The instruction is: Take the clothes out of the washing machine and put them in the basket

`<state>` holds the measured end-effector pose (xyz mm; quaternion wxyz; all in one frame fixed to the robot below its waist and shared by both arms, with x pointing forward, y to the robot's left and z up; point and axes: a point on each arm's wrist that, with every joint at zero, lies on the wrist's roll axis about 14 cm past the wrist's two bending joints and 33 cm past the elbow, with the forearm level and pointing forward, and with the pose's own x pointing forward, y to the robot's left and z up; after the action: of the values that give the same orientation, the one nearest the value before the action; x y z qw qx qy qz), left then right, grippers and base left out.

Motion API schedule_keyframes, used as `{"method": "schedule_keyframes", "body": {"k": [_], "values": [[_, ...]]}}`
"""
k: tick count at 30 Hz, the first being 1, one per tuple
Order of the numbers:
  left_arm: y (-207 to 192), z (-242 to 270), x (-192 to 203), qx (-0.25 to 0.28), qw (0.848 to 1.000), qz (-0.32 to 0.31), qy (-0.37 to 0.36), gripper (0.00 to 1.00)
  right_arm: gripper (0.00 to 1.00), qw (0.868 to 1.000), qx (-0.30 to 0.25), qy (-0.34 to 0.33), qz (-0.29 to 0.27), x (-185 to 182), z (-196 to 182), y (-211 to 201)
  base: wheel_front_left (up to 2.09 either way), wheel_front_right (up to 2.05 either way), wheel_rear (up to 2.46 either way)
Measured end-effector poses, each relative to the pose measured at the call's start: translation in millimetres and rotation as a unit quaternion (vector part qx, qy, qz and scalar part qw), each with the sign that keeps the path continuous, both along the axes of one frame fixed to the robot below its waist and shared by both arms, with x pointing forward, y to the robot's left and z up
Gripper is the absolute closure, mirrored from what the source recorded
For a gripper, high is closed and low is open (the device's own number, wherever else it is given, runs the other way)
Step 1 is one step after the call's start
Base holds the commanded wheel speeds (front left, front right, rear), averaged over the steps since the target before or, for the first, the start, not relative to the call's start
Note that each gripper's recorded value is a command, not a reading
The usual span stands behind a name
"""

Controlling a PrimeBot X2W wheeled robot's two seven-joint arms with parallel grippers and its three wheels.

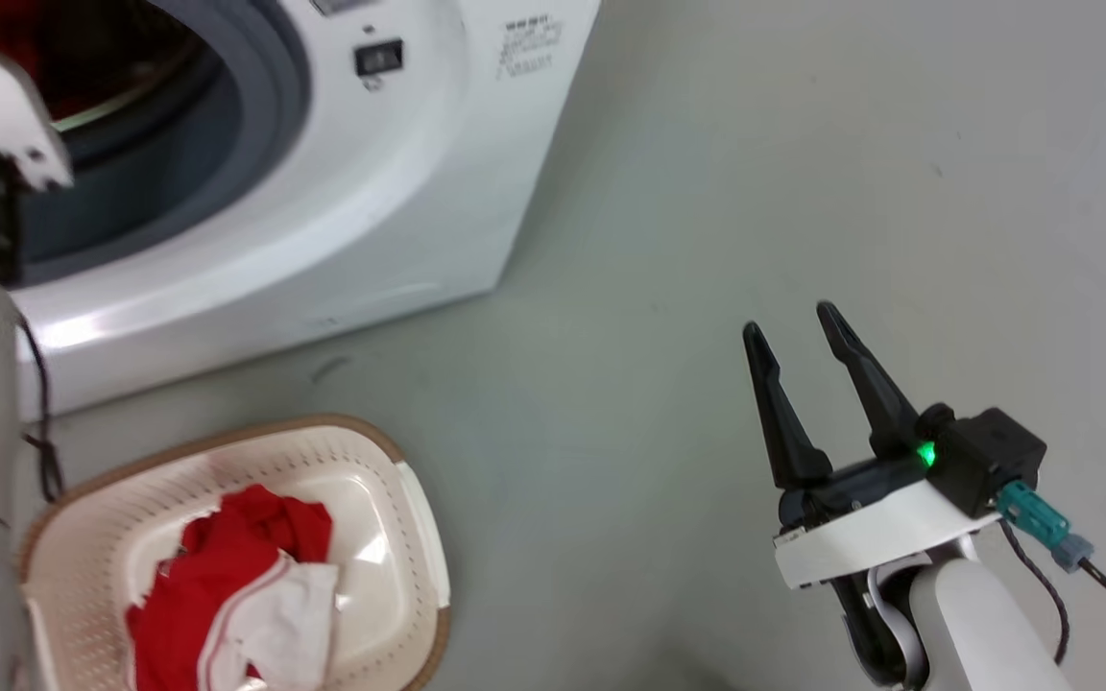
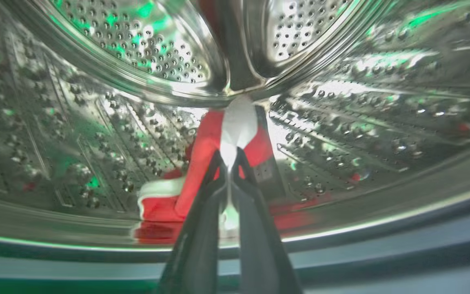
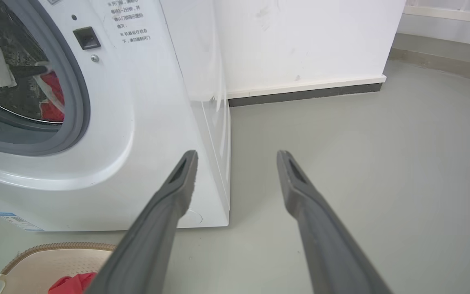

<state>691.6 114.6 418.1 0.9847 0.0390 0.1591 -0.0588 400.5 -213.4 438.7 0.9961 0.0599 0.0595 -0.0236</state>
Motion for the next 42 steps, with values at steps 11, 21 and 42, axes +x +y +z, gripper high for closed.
{"method": "schedule_keyframes", "body": {"k": [11,21,42], "values": [[9.5,76.9,-58.8,-0.036,0.993,-0.005,-0.108,1.00,0.00,0.999,0.000,-0.034,0.004,-27.0,33.4,6.2,0.00,0.00,0.00],[16.6,148.5,-113.6,-0.073,0.978,-0.012,-0.195,1.00,0.00,0.998,0.006,-0.064,0.020,-49.5,61.6,18.8,0.00,0.00,0.00],[17.9,290.9,-237.5,-0.130,0.890,-0.043,-0.434,1.00,0.00,0.994,0.004,-0.078,0.078,-47.0,78.8,53.7,0.00,0.00,0.00]]}}
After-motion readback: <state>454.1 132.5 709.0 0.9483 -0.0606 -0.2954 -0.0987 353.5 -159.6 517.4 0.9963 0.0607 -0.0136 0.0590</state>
